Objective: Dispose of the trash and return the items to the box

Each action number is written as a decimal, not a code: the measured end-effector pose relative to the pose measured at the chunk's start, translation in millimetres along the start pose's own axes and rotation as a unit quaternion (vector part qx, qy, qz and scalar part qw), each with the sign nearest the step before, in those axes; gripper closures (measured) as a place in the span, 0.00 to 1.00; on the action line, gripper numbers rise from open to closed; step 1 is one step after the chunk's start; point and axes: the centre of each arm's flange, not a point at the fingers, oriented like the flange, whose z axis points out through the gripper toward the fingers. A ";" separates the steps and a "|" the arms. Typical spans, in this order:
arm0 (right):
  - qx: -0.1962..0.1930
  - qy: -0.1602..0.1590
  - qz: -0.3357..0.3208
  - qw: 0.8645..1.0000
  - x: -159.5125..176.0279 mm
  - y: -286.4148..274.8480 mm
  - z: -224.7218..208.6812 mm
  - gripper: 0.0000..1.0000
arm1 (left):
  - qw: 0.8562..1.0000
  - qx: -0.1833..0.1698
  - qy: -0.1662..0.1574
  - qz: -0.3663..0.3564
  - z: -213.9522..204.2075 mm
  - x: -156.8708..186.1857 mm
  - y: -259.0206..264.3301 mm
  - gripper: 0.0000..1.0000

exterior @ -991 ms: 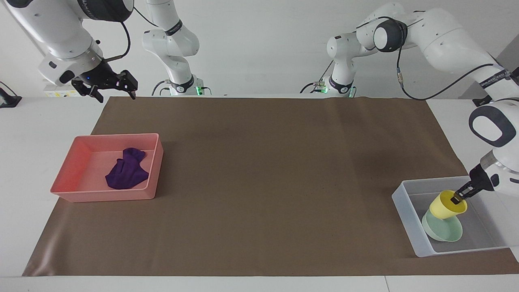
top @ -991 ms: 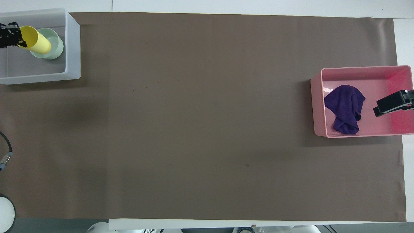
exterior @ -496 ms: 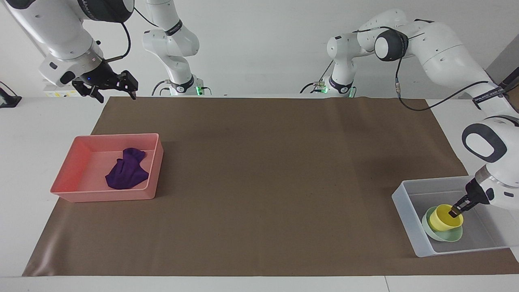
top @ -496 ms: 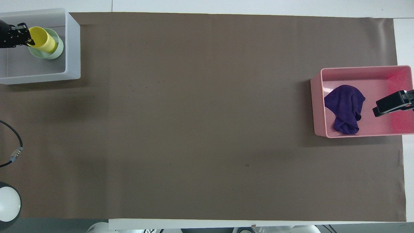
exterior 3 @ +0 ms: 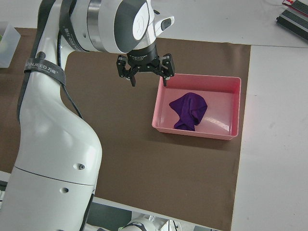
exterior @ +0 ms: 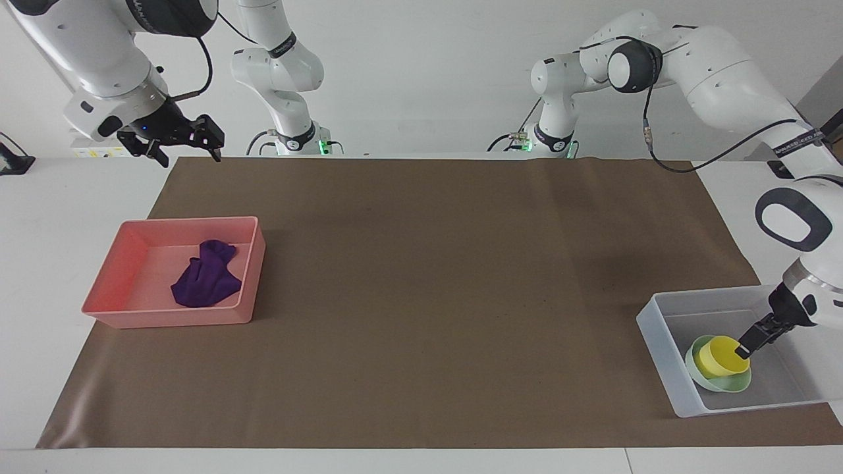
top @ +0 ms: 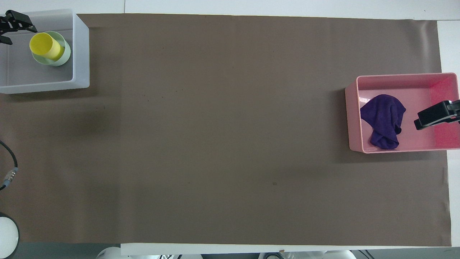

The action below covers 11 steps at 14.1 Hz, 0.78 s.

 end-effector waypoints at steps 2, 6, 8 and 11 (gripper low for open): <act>0.000 0.000 0.000 1.000 0.0 0.0 0.0 0.00 | 0.999 0.005 -0.047 0.017 -41.5 -38.1 16.4 0.00; 0.000 0.000 0.000 1.000 -0.1 0.3 0.0 0.00 | 0.994 0.028 -0.074 0.075 -82.6 -147.9 44.6 0.00; 0.000 0.000 0.001 1.000 -0.1 0.7 0.0 0.00 | 0.988 0.041 -0.094 0.112 -108.3 -186.4 56.7 0.00; 0.000 0.000 0.001 1.000 -0.2 1.3 0.0 0.00 | 0.983 0.048 -0.103 0.142 -167.9 -195.5 76.7 0.00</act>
